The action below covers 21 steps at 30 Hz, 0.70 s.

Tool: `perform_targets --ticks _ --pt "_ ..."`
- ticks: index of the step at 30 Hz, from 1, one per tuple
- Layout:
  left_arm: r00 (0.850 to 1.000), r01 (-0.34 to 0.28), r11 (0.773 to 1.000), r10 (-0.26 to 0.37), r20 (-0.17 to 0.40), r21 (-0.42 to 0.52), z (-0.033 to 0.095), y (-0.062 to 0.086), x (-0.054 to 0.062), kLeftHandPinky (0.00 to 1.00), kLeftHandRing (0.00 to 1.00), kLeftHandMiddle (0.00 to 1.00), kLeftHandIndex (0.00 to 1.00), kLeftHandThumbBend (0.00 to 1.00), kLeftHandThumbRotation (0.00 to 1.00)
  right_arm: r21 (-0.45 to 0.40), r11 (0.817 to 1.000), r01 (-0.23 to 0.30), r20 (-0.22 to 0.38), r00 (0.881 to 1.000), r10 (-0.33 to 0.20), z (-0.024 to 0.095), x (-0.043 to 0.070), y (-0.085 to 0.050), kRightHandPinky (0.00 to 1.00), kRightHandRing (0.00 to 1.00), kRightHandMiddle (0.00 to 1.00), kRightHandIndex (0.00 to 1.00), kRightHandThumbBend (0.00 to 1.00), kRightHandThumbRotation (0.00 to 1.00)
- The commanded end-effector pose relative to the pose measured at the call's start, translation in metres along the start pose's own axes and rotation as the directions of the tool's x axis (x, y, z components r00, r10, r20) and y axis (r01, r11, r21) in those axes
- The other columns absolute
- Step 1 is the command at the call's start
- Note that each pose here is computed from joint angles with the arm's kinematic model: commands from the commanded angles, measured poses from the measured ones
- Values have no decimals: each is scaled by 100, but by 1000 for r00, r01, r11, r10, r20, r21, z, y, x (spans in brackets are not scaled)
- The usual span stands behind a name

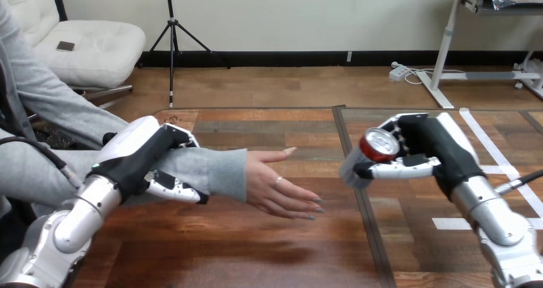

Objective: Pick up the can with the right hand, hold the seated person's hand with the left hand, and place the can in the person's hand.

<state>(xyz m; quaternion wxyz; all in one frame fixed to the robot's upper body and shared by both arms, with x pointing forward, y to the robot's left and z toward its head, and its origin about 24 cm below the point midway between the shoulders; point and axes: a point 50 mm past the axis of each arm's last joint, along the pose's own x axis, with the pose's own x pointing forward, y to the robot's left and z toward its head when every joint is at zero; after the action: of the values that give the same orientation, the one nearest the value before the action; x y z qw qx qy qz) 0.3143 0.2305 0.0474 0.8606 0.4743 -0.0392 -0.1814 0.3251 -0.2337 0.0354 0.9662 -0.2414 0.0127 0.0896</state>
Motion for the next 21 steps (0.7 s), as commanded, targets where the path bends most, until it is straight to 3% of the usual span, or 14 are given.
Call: perform_targets --ticks 1,21 --pt "959 -185 982 189 212 -39 48 42 28 26 30 36 44 68 0 -24 999 36 195 980 -30 55 28 -9 35 37 41 42 84 0" --pt "959 -167 984 178 220 -68 54 38 33 26 30 36 43 67 0 38 999 -24 220 975 15 62 35 10 33 35 40 41 85 0"
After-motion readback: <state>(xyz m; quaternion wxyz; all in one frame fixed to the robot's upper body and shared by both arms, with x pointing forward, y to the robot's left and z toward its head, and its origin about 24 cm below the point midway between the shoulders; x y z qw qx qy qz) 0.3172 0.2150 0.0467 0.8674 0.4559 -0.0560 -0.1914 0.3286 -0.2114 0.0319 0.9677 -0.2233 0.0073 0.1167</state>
